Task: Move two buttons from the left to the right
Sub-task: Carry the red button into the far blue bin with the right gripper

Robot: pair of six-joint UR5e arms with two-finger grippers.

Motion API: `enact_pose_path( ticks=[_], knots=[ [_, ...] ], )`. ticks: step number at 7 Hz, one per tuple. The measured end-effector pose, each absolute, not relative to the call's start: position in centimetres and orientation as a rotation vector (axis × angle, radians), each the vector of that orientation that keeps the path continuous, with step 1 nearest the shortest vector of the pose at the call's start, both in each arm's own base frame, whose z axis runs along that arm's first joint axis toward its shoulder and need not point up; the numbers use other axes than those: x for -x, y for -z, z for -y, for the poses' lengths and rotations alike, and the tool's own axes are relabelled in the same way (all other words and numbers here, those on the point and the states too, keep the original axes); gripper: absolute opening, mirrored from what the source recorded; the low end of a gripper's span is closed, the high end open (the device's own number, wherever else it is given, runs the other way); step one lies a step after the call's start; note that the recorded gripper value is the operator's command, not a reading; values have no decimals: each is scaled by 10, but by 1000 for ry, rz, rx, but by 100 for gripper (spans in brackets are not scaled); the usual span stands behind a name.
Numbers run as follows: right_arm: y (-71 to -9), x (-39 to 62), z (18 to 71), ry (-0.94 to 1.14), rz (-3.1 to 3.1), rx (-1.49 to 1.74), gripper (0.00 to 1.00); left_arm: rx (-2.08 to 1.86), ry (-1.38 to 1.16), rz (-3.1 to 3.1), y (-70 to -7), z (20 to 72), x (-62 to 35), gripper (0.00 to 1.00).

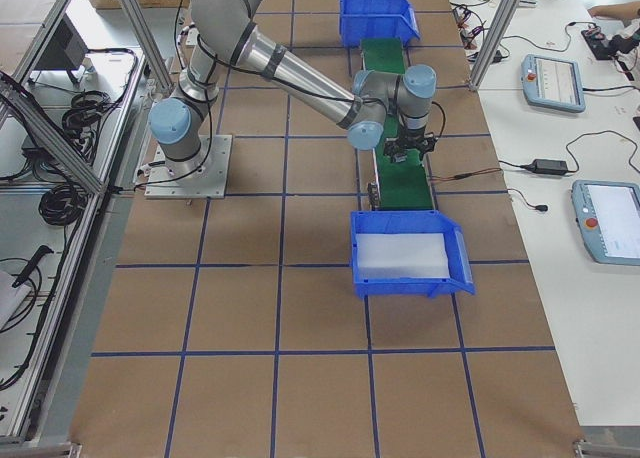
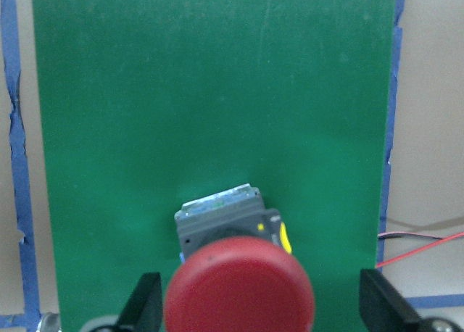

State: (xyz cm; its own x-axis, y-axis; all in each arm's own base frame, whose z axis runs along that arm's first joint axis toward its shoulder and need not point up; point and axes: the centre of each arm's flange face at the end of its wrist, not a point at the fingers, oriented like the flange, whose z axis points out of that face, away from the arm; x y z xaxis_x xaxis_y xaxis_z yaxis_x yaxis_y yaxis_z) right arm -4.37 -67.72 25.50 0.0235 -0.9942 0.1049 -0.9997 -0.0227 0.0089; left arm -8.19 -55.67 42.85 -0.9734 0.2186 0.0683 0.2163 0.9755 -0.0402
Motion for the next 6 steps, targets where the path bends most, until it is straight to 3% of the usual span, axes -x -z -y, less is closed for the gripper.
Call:
enact_pose_path(
  ticks=[2, 4, 6],
  knots=[
    [-253, 43, 677, -103, 2142, -2188, 93, 245, -97, 2970, -434, 564, 56, 100],
    [-253, 43, 677, -94, 2141, -2187, 78, 242, -97, 2955, -432, 564, 52, 100],
    [-252, 44, 677, -90, 2136, -2190, 28, 244, -75, 2951, -425, 563, 52, 100]
  ],
)
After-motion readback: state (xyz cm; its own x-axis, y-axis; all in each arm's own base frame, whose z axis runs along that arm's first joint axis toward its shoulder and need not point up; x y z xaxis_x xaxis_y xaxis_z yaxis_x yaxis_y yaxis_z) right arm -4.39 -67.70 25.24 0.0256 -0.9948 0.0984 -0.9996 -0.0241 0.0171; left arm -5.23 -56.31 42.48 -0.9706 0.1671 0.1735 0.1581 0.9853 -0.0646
